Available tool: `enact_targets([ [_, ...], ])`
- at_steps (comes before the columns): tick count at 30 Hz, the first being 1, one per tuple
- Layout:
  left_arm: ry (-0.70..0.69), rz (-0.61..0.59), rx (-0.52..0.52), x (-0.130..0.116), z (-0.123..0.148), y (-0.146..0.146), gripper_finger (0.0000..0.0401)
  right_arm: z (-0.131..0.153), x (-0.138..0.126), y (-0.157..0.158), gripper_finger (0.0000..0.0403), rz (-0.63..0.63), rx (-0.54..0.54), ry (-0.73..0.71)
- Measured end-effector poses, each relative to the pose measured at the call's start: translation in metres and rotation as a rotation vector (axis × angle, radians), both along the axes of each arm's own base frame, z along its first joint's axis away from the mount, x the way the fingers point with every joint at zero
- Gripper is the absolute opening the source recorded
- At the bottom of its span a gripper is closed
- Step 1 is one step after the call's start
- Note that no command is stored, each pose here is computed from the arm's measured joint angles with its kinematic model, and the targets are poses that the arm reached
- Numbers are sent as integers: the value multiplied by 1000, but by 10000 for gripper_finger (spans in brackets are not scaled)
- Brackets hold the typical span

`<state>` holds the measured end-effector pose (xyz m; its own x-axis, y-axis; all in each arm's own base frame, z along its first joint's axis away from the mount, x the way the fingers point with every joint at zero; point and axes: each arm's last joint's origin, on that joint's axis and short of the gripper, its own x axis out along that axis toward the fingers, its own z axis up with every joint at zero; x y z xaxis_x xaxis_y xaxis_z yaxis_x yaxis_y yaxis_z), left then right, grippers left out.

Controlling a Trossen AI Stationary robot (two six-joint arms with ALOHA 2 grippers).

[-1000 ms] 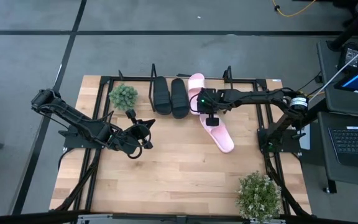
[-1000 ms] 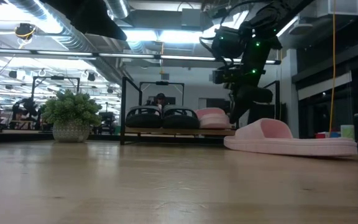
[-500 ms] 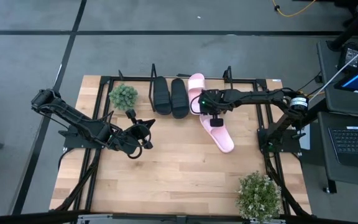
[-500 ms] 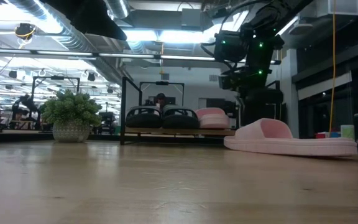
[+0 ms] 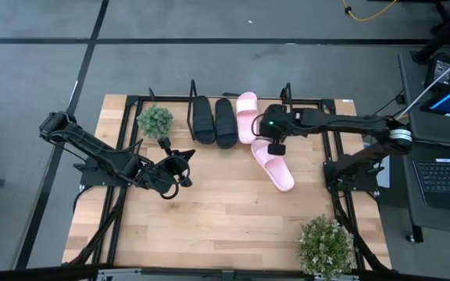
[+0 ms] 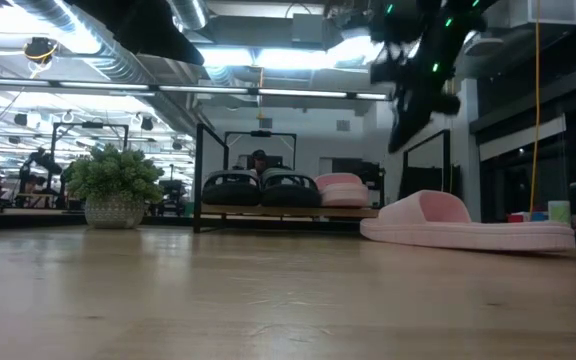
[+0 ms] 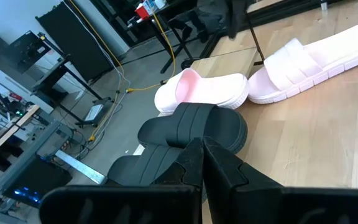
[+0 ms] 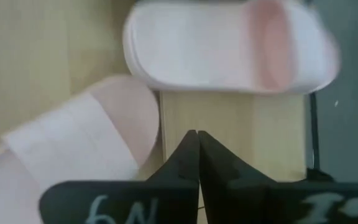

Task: Pick and place slides into the shelf
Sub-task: Put the pink slide on the shelf

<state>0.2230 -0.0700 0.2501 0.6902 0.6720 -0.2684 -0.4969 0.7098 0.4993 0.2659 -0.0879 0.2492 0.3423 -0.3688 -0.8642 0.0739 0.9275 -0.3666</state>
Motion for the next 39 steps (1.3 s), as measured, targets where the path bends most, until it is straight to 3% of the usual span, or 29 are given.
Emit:
enact_targets([
  [6,-1,0,-1,0,0,0,1,33,-14,26,0,15,-10,-151],
  [10,-2,1,-1,0,0,0,1,40,-18,49,0,61,-54,-155],
  [16,-1,1,-1,0,0,0,1,33,-24,85,0,39,-24,-102],
  [22,4,3,-3,-1,-1,0,1,26,-25,126,0,63,-60,-91],
  [26,5,-4,-40,-2,-3,0,1,18,-23,145,0,101,-139,-77],
  [34,18,-76,-151,-6,-28,0,1,4,-16,157,0,132,-182,-33],
  [39,31,-137,-161,-16,-52,4,0,4,-15,157,0,110,-173,-48],
])
